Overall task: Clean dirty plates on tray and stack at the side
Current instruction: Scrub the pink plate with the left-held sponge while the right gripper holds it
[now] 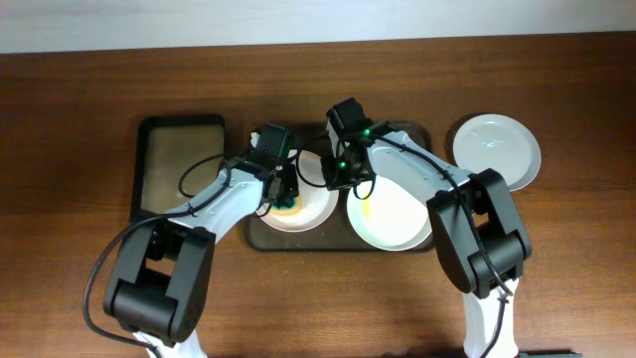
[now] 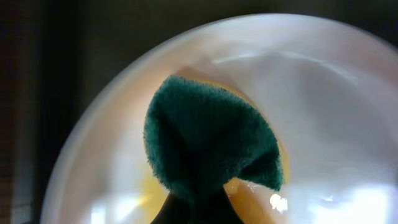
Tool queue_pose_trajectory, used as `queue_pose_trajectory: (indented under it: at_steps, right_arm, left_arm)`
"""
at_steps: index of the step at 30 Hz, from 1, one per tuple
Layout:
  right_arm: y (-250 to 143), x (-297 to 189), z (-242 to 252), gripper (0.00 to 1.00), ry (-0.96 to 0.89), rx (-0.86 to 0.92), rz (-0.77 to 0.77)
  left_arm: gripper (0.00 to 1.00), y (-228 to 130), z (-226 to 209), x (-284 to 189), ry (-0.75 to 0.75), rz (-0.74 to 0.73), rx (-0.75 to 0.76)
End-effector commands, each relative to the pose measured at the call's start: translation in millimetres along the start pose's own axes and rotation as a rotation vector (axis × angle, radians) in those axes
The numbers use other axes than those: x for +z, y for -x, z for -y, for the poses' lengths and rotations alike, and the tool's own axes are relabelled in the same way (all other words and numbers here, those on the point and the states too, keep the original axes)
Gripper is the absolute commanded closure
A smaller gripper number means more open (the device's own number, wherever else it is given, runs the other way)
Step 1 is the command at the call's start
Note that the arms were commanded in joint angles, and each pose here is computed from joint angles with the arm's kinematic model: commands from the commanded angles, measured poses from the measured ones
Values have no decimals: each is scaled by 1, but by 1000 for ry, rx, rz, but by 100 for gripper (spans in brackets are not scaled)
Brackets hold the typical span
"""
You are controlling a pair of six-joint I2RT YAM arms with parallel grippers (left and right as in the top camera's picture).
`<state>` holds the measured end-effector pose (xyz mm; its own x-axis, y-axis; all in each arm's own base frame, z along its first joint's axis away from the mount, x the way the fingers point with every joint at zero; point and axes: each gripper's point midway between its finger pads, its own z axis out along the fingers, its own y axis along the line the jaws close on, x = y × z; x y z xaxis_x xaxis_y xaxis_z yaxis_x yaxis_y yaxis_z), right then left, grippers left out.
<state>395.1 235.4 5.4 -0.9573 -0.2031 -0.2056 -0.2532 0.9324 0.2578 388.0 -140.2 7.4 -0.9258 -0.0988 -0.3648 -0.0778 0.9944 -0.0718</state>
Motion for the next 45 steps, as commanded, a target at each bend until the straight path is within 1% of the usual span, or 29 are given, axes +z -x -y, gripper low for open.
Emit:
queue_pose_trajectory:
  at_steps: [1,4,8,9,11,12,16,18,20,28,31,33,36,39,40,42,45]
  right_arm:
    - [-21,17,12,96,-75,-11,-59]
    - [-22,17,13,96,-76,-10,-62]
    - [-22,17,13,96,-79,-11,-62]
    - [-22,17,13,96,-79,-11,-61]
    - [-22,17,13,96,-79,-10,-62]
    - [-22,17,13,96,-79,-10,-61]
    - [-22,17,13,96,-79,-10,-62]
    - [-22,17,13,96,-79,-10,-62]
    - [-22,17,13,96,-79,-11,-61]
    - [-21,18,13,96,-78,-11,-59]
    - [-21,18,13,96,-78,-11,-57]
    - [-21,18,13,96,-78,-11,-58]
    - [-21,18,13,96,-78,-11,-58]
    - [-21,17,13,96,-78,-11,-57]
    - [-21,18,13,96,-78,-11,-58]
    - [-21,17,13,96,-78,-11,-57]
    - [-21,18,13,96,-78,-11,-58]
  left_arm:
    - [100,10,-81,-17,390,96,36]
    - [100,29,-87,-44,422,186,16]
    - [100,42,-80,-68,375,249,-10]
    - [100,43,-76,-71,342,253,-14]
    - [100,44,-56,-73,221,246,-19]
    - [100,44,-39,-71,126,232,-18]
    - [100,40,4,-66,-118,185,-14]
    - [100,42,10,-62,-149,182,-49]
    - [100,42,11,-54,-146,178,-61]
    - [100,16,3,-3,-86,62,-53]
    - [100,10,-7,9,-26,48,-50]
    - [100,12,-18,10,38,66,-24]
    - [100,19,-43,4,183,106,74]
    - [100,25,-79,-15,392,146,92]
    - [100,27,-85,-22,432,158,93]
    - [100,33,-94,-38,487,195,89]
    - [100,44,-92,-59,473,248,67]
